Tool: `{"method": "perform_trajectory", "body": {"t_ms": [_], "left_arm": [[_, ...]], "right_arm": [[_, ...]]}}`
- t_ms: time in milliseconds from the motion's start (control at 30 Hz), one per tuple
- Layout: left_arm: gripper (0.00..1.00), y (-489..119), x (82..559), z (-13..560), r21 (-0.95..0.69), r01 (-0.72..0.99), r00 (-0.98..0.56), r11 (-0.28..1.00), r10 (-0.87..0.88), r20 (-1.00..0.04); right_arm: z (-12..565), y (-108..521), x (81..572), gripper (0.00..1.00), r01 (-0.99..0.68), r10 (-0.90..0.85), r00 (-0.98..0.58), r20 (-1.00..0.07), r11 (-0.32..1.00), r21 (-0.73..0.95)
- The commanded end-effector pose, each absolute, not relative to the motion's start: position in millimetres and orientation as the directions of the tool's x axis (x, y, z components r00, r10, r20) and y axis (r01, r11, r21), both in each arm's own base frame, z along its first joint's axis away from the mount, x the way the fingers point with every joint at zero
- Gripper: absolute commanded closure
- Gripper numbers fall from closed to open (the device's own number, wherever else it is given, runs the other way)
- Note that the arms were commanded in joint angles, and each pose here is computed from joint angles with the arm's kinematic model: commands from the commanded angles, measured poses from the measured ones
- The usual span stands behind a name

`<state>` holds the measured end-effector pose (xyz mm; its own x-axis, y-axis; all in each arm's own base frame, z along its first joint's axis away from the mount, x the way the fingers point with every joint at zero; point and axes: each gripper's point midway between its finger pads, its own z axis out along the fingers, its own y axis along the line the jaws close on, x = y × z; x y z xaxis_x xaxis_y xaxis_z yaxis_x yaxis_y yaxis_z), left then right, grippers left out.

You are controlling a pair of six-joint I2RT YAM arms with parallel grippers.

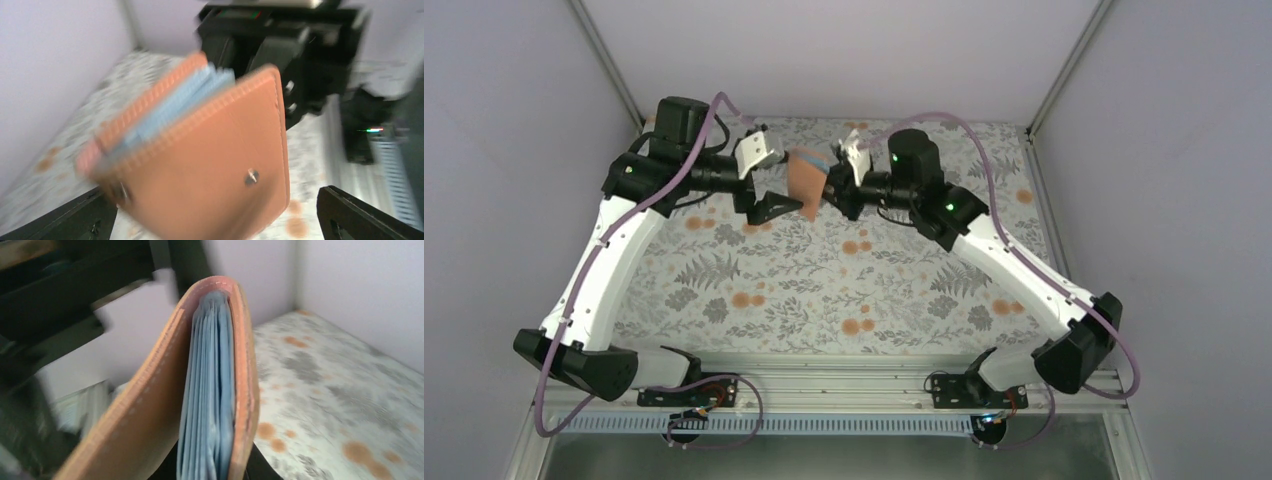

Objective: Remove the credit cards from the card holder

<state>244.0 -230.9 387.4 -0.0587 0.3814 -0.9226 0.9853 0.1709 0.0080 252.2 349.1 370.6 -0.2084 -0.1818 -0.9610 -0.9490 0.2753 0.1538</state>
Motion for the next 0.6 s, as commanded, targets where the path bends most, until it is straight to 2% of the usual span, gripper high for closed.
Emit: {"method": "perform_trajectory", "body": {"t_ms": [0,67,167,433,567], "left_arm": [[0.00,-192,324,376,0.159,0.802,-0.161,0.576,0.465,-0.871],[0.00,-188,333,365,0.163,0.779,-0.191,0.606,0.476,-0.859],[0.00,-202,329,352,0.120,0.809,-0.207,0.576,0.470,-0.858],[0.00,-234,333,337,0.030,0.844,-0.248,0.536,0.439,-0.864],[0.00,-231,347,331,0.067,0.813,-0.262,0.579,0.465,-0.846]], "right_arm": [[355,311,344,0.96,-0.564,-0.018,-0.485,-0.874,0.771,0.296],[349,306,356,0.96,-0.482,0.024,-0.510,-0.860,0.820,0.309],[358,315,354,0.96,-0.461,0.099,-0.489,-0.866,0.814,0.354],[369,344,342,0.96,-0.493,0.141,-0.480,-0.866,0.773,0.399],[367,356,338,0.96,-0.532,0.106,-0.498,-0.861,0.746,0.400]]}}
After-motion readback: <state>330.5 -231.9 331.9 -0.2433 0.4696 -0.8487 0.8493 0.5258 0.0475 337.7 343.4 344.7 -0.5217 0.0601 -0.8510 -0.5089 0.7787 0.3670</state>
